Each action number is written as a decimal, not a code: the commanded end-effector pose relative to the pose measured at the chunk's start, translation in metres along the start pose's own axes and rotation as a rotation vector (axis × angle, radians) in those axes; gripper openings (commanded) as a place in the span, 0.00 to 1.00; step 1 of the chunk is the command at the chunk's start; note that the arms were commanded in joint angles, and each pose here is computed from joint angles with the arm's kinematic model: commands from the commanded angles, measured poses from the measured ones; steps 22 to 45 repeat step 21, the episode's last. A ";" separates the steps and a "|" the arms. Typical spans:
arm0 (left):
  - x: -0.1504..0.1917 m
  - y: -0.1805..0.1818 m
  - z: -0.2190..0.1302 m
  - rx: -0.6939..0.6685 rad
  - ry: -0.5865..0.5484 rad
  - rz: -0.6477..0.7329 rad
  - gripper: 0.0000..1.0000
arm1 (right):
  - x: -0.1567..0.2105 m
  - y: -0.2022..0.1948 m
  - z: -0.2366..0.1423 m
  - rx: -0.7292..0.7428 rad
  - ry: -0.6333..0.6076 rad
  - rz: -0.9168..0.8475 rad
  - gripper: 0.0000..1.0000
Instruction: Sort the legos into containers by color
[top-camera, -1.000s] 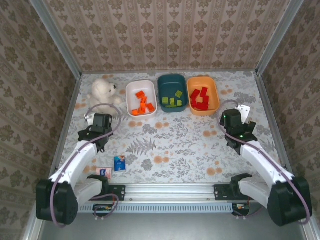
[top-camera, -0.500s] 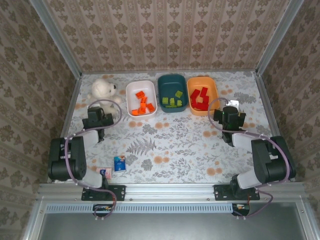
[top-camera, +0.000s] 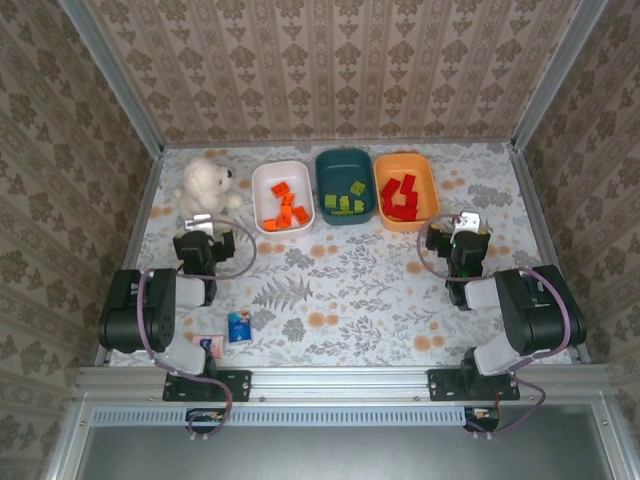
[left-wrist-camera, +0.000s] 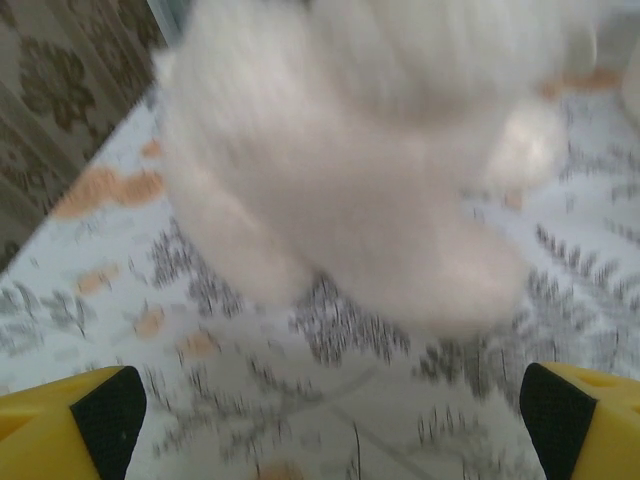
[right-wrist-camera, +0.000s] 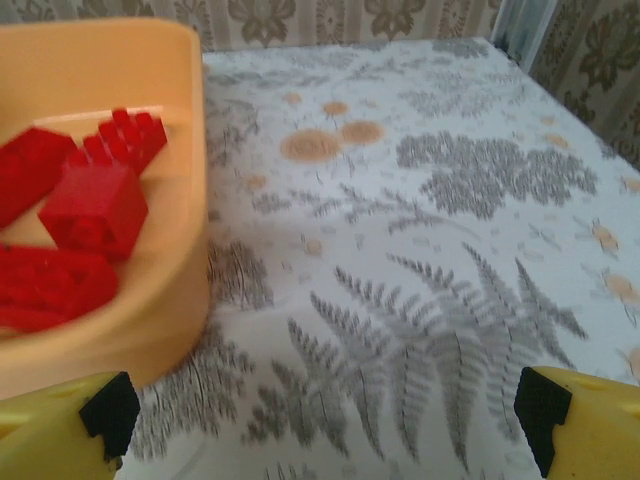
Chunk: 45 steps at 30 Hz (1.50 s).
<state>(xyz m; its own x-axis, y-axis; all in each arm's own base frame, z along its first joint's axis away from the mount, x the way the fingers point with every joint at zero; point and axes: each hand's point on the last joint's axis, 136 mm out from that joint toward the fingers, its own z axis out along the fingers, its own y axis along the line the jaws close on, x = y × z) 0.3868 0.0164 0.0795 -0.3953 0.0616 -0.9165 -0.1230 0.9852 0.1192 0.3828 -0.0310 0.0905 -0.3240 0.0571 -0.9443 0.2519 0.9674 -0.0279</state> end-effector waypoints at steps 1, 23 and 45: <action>-0.018 0.003 0.001 -0.008 -0.058 -0.010 1.00 | -0.013 0.009 0.005 -0.025 -0.019 -0.013 1.00; -0.019 0.002 0.000 -0.006 -0.060 -0.004 1.00 | -0.012 0.009 0.005 -0.031 -0.018 -0.010 1.00; -0.019 0.002 0.000 -0.006 -0.060 -0.004 1.00 | -0.012 0.009 0.005 -0.031 -0.018 -0.010 1.00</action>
